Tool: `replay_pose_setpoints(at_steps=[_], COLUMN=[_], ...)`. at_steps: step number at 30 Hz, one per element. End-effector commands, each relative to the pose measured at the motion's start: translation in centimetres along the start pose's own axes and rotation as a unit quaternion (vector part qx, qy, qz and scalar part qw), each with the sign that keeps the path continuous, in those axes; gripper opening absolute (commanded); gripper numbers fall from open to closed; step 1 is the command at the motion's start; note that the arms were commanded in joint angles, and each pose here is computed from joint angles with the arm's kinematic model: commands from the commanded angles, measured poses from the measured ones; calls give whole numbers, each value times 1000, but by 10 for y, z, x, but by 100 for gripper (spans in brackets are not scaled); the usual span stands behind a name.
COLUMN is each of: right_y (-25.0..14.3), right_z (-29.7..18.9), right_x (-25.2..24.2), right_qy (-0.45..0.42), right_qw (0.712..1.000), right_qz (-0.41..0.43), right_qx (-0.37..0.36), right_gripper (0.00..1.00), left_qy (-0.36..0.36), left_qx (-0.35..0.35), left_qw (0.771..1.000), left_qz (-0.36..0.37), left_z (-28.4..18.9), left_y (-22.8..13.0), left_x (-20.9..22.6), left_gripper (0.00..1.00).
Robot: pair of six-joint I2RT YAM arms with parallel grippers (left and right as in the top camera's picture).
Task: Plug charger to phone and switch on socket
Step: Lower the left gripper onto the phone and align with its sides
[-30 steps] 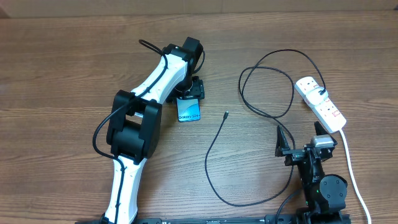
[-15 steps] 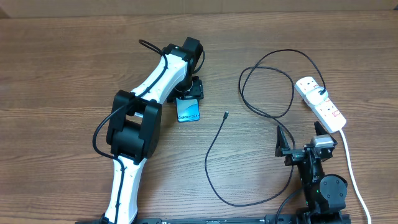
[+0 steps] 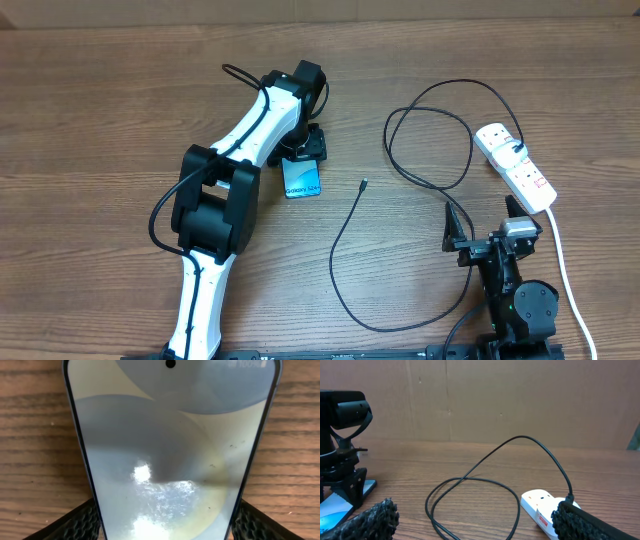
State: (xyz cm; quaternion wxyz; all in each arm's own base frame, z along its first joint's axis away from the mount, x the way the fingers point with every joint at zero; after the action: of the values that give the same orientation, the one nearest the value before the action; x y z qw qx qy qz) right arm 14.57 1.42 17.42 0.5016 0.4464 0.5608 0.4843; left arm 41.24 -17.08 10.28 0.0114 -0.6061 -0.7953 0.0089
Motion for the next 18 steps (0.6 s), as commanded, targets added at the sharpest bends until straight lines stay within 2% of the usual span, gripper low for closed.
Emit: replay_pose_setpoints(at_steps=[1,10,18], right_y=[-2,-2,-2], right_z=[0,0,0], right_x=[0,0,0], right_qy=[-1,-1,-1], right_qw=[1000,1000,1000], right_qz=[1,1,1], right_qx=[-2,-2,-2], right_gripper=[100,100,100], left_qy=[16,16,12], left_qx=[-9,-18,-22], left_qw=[1000,1000,1000], left_qz=[-12,-11,-3], left_z=[-4,-7,-4], left_y=[4,6,7], left_x=[3,2,1], left_gripper=[73,74,93])
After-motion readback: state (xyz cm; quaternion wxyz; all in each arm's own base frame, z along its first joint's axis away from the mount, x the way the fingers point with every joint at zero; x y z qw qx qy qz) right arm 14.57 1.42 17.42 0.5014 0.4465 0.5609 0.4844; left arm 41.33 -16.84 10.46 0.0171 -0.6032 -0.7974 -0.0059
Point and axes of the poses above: each gripper's point midway between its finger pads, its own z axis out along the fingers, its own x axis along the line the jaws close on, y = z × x, the point moved 10 cm from there along -z, back along the fingers, and after that the axes turned 7 degrees about -z, right-handed, at the moved point
